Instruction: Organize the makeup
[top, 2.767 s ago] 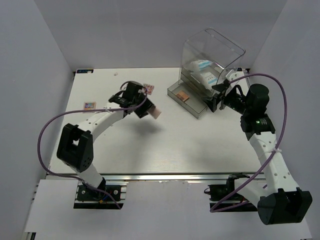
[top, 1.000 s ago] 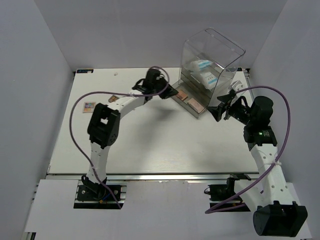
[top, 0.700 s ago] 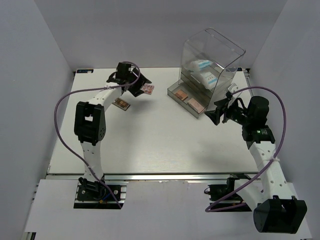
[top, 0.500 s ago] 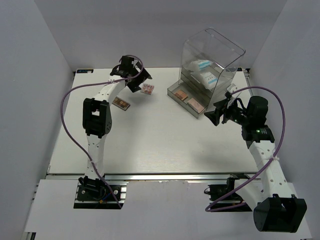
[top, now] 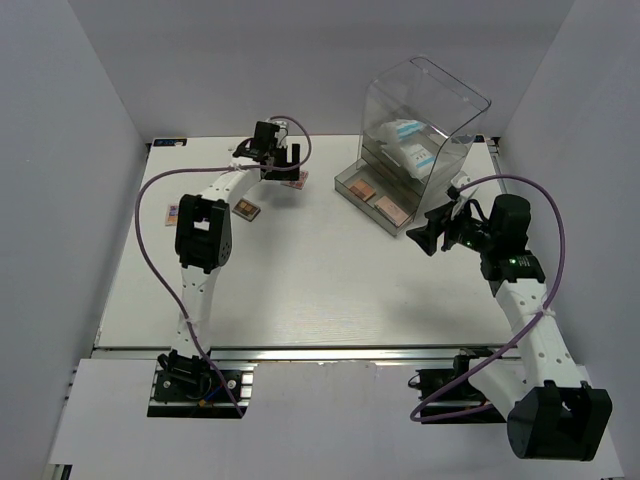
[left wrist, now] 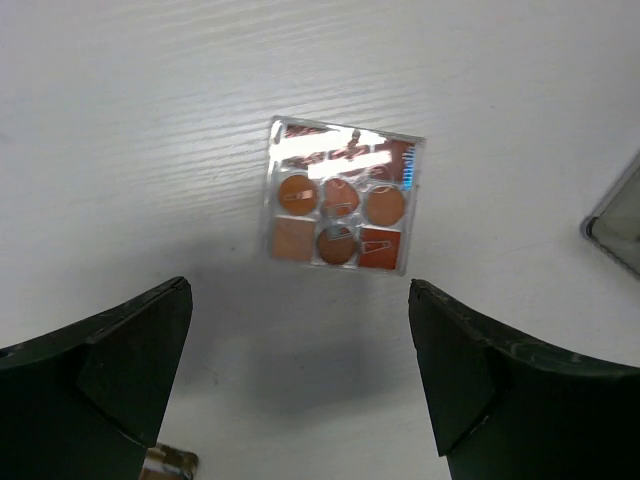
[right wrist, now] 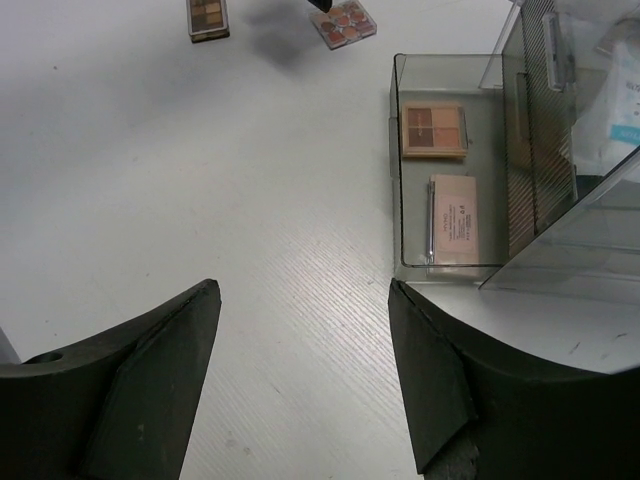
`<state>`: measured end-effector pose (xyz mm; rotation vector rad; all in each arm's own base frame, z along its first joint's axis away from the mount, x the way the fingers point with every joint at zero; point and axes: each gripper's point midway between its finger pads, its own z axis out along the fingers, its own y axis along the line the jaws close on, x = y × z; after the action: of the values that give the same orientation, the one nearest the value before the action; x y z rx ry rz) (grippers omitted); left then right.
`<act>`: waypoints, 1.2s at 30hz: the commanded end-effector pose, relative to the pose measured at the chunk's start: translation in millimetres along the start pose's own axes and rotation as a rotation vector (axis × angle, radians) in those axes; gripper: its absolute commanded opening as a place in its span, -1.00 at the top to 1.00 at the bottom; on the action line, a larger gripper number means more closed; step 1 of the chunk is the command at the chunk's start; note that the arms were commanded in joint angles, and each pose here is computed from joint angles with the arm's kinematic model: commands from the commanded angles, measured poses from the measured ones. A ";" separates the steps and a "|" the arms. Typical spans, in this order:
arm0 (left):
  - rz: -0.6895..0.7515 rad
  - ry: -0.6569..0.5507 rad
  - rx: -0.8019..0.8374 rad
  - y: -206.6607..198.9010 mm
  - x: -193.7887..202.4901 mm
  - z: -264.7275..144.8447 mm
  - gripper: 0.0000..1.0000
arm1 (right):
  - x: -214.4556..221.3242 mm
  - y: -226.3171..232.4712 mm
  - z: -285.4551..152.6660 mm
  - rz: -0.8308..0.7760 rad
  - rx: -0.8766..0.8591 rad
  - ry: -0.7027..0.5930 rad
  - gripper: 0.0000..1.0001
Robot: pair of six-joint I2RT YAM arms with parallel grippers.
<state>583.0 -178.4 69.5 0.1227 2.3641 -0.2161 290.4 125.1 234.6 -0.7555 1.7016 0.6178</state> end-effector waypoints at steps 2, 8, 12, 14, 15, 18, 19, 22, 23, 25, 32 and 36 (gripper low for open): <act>0.268 -0.134 0.109 -35.4 -28.1 -2.5 -0.96 | -13.1 -3.7 2.7 -0.017 -0.012 -0.029 -0.47; 0.324 -0.168 0.101 -43.4 -40.0 10.7 -0.96 | -10.9 -7.6 6.1 -0.006 -0.009 -0.021 -0.47; 0.347 -0.130 0.084 -38.2 -28.1 27.9 -0.96 | -9.5 -9.9 8.0 -0.003 -0.007 -0.017 -0.47; 0.351 -0.130 0.073 -35.4 -23.9 32.4 -0.96 | -8.4 -11.3 9.3 -0.002 -0.006 -0.015 -0.47; 0.352 -0.129 0.072 -35.7 -22.2 33.4 -0.96 | -9.5 -11.9 9.9 -0.004 -0.007 -0.018 -0.47; 0.345 -0.125 0.023 -27.6 -19.9 37.1 -0.96 | -9.4 -12.8 11.1 -0.001 -0.008 -0.018 -0.47; 0.340 -0.127 0.011 -24.9 -20.5 37.8 -0.96 | -9.7 -12.8 11.6 -0.001 -0.011 -0.019 -0.47; 0.334 -0.134 -0.005 -22.3 -21.5 38.0 -0.97 | -9.0 -13.4 12.5 0.005 -0.011 -0.019 -0.47; 0.329 -0.136 -0.011 -22.2 -21.5 38.5 -0.96 | -8.2 -13.6 12.9 0.006 -0.012 -0.018 -0.47; 0.325 -0.127 -0.019 -19.6 -18.4 40.2 -0.96 | -8.7 -13.6 13.2 0.008 -0.013 -0.020 -0.47; 0.309 -0.067 -0.016 -17.2 3.0 50.0 -0.96 | -9.8 -13.7 12.5 0.004 -0.009 -0.023 -0.47; 0.280 -0.035 -0.018 -15.0 14.9 52.7 -0.96 | -12.0 -13.7 11.5 0.002 -0.005 -0.025 -0.47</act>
<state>613.8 -208.1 31.3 0.4591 2.2382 -0.0638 303.1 126.3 215.0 -0.7302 1.7638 0.6606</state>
